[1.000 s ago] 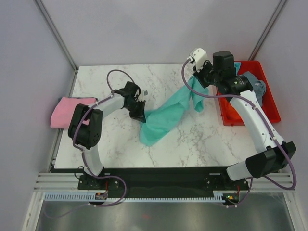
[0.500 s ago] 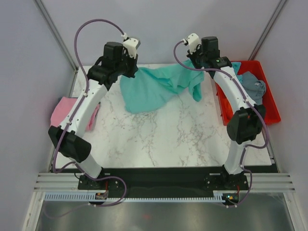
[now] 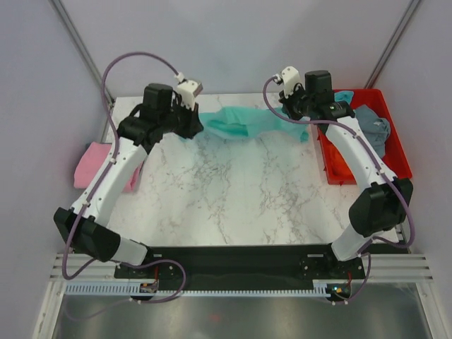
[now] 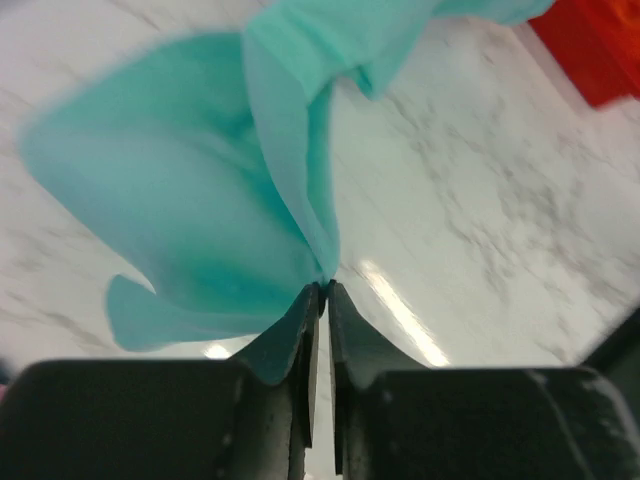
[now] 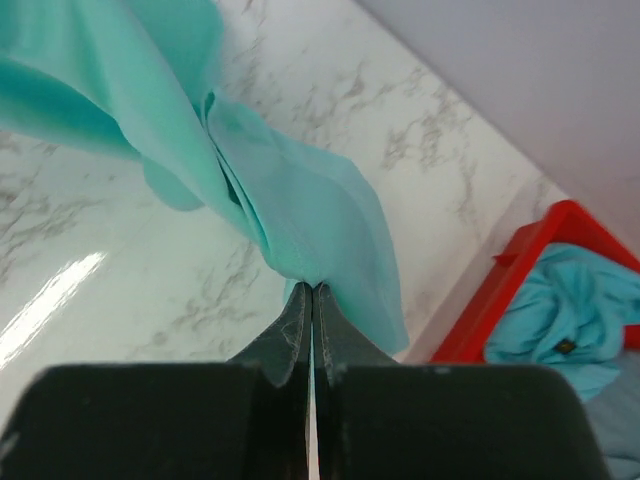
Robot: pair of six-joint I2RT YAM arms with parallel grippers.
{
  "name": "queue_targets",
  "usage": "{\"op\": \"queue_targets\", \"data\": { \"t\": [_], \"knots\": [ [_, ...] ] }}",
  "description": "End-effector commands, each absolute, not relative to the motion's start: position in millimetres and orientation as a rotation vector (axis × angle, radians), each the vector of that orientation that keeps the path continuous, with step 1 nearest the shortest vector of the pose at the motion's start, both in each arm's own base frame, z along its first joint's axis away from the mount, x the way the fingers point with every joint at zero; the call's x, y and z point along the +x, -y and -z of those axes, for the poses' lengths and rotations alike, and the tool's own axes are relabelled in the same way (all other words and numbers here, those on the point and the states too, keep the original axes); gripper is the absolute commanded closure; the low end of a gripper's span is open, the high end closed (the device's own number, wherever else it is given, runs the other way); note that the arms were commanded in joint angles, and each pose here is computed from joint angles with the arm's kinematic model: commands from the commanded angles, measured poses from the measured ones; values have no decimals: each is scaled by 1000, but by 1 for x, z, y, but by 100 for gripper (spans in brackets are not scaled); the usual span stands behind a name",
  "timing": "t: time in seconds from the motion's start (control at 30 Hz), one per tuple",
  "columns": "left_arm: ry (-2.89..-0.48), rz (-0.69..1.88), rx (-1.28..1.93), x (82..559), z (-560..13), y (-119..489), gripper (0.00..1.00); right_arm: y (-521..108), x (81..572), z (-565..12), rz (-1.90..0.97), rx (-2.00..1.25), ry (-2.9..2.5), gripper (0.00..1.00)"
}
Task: Fold and stack the t-shirts
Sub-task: Flatten the tshirt out
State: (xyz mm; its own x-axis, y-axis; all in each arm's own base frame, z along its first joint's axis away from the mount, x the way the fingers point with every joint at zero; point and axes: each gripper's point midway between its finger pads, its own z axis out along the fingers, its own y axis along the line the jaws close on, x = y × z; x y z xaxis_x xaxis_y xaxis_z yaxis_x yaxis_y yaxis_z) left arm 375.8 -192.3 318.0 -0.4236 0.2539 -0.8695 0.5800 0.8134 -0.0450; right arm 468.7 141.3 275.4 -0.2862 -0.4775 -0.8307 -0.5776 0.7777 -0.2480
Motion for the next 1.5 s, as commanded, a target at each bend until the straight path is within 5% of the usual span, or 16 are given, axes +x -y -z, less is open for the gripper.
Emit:
{"op": "queue_targets", "data": {
  "t": [0.0, 0.07, 0.1, 0.17, 0.27, 0.4, 0.6, 0.73, 0.9, 1.47],
  "knots": [
    [-2364, 914, 549, 274, -234, 219, 82, -164, 420, -204, -345, -892, -2123, 100],
    [-2431, 916, 539, 258, -209, 213, 82, -170, 398, -178, -414, -928, -2213, 100],
    [-2486, 974, 449, 249, -203, 215, 50, -173, 385, -164, -465, -950, -2250, 100],
    [-2477, 941, 419, 258, -204, 214, 25, -173, 370, -150, -500, -969, -2307, 97],
    [-2440, 841, 428, 293, -208, 212, 18, -170, 356, -137, -528, -983, -2356, 79],
    [-2379, 611, 449, 362, -207, 204, 18, -170, 358, -141, -518, -967, -2347, 78],
    [-2450, 444, 411, 441, -168, 192, 23, -163, 378, -149, -421, -947, -2316, 92],
    [-2405, 310, 407, 496, -158, 189, 23, -161, 386, -169, -396, -922, -2274, 76],
    [-2281, 74, 331, 568, -160, 164, 22, -160, 381, -174, -396, -916, -2267, 70],
    [-2161, -118, 367, 660, -91, 128, 25, -161, 387, -147, -418, -891, -2337, 68]
  ]
}}
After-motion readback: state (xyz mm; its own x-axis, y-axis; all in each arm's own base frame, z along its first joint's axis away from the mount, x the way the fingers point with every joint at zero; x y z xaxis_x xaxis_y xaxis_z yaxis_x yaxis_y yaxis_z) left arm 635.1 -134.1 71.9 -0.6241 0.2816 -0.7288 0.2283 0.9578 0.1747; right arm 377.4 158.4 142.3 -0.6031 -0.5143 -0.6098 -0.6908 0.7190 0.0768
